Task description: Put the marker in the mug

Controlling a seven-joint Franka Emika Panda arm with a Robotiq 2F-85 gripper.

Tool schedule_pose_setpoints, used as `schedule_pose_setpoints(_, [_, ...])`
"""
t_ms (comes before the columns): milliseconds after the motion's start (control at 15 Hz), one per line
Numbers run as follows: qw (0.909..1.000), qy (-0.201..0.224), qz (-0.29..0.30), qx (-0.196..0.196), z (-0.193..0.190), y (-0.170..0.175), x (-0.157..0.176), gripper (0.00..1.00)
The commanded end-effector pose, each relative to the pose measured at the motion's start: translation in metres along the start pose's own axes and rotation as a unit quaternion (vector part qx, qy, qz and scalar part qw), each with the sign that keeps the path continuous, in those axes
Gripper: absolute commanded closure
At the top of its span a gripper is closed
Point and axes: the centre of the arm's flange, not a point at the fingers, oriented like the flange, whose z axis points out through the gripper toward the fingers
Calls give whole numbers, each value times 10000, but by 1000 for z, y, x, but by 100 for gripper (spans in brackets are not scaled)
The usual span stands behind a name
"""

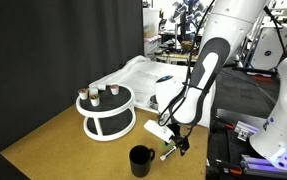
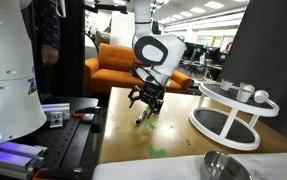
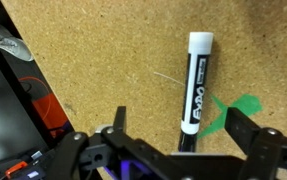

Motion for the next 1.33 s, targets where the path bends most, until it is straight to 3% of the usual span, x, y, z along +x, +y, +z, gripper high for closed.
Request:
schedule_pose_setpoints(0, [9997, -108, -64, 227, 12, -5, -3, 0])
schedule_pose_setpoints(333, [9952, -431, -215, 856, 28, -4, -5, 0])
schedule_pose_setpoints(400, [9946, -454, -210, 913, 29, -1, -3, 25])
schedule_pose_setpoints(533, [9927, -533, -192, 1062, 29, 1, 1, 32])
schedule_pose_setpoints(867, [9879, -670, -181, 1389, 26, 3, 6, 68])
schedule_pose_setpoints(1133, [9877, -672, -261, 1391, 27, 8, 4, 94])
schedule_pose_setpoints(1200, [9877, -664, -291, 1388, 26, 10, 3, 99])
schedule_pose_setpoints(1267, [9876, -681, -330, 1378, 21, 11, 3, 97])
